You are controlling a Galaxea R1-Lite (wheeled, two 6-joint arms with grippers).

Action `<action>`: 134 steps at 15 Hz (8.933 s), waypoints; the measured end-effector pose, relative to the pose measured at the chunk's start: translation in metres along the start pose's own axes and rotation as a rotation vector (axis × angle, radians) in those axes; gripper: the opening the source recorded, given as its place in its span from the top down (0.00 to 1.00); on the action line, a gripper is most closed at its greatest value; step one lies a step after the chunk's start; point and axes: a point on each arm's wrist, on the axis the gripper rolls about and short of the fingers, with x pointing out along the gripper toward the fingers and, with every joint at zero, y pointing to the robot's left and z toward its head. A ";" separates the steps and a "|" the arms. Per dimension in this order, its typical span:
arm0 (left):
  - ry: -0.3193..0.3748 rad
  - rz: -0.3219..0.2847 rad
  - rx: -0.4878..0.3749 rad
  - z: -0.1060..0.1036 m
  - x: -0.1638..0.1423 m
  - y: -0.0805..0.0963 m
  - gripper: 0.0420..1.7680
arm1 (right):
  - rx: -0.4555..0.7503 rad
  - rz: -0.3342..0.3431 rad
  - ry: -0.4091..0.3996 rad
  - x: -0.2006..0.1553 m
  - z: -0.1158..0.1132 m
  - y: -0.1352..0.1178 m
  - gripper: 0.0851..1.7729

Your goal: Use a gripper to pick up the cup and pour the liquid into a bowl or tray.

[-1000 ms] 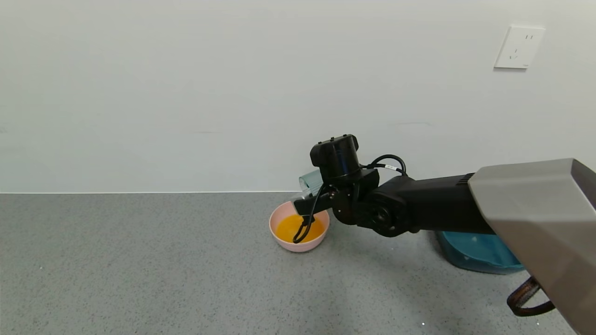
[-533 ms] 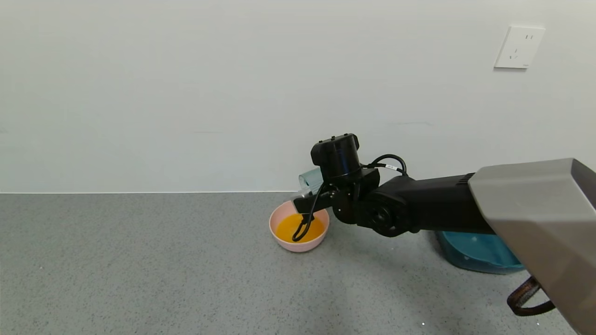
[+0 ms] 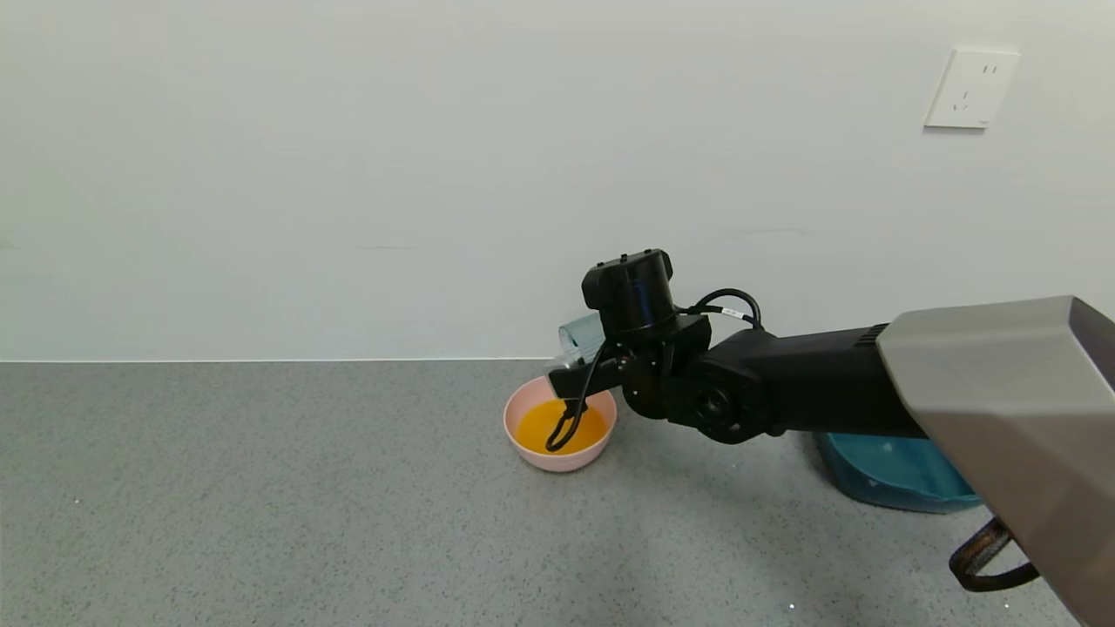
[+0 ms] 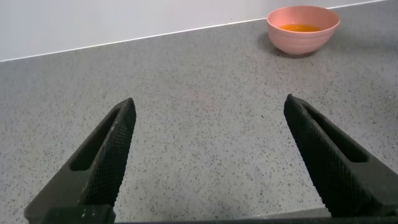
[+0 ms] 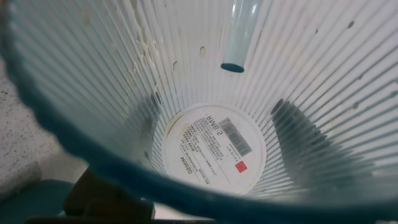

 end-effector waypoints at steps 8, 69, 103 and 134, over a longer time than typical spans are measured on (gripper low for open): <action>0.000 0.000 0.000 0.000 0.000 0.000 0.03 | 0.140 0.015 -0.002 -0.003 -0.005 0.001 0.27; 0.000 0.000 0.000 0.000 0.000 0.000 0.03 | 1.930 -0.031 0.023 0.069 -0.041 0.139 0.27; 0.000 0.000 0.000 0.000 0.000 0.000 0.03 | 1.914 -0.033 0.058 0.084 -0.039 0.163 0.11; 0.000 0.000 0.000 0.000 0.000 0.000 0.03 | 1.736 0.351 -0.044 -0.163 -0.134 0.093 0.04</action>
